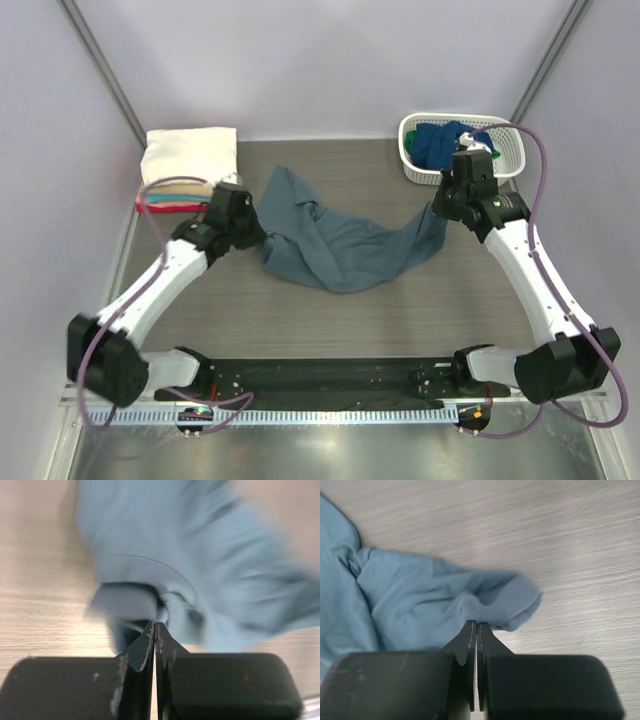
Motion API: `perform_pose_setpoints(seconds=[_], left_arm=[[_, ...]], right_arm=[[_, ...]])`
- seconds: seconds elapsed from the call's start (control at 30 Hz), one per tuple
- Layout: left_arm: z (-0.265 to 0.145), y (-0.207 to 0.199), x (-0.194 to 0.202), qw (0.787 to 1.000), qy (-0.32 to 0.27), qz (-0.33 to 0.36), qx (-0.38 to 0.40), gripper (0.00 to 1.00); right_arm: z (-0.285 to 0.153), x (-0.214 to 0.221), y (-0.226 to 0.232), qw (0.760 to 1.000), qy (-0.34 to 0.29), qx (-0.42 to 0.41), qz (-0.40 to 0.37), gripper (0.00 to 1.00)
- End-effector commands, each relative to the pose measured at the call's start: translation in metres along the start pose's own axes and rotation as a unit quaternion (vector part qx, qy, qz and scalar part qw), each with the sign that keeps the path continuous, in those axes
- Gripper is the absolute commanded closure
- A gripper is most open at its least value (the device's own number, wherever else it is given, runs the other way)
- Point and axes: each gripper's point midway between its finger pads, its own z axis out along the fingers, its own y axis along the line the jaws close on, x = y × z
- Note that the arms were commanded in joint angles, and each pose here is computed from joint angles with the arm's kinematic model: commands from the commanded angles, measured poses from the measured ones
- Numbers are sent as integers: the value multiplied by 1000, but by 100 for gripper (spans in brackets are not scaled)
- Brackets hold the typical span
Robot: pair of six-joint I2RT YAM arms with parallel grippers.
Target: Fold and stack the t-shirts
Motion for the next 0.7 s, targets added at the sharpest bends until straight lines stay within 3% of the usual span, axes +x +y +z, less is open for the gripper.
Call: perform_pose_setpoints(seconds=[0.0, 0.2, 0.3, 0.37, 0.47, 0.57, 0.6, 0.67], left_arm=[[-92, -16, -54, 996, -91, 4, 17, 100], [-219, -24, -94, 979, -192, -27, 62, 100], [-264, -9, -104, 967, -246, -48, 55, 100], [-270, 3, -101, 966, -253, -47, 34, 100], [-250, 7, -80, 976, -212, -37, 33, 99], [-194, 0, -33, 989, -126, -27, 76, 74], [-180, -21, -23, 985, -107, -24, 137, 58], [-135, -16, 26, 986, -39, -44, 156, 49]], right_arm=[[-58, -57, 8, 993, -109, -35, 39, 99], [-138, -98, 6, 976, -194, -60, 74, 99], [-190, -117, -8, 963, -248, -50, 89, 99], [-221, -127, -15, 956, -276, -46, 91, 99], [-229, -130, -13, 960, -267, -49, 74, 99], [-213, -116, 6, 972, -211, -84, 55, 99], [-217, -111, 18, 971, -201, -120, 51, 99], [-219, -112, 27, 964, -213, -149, 56, 99]])
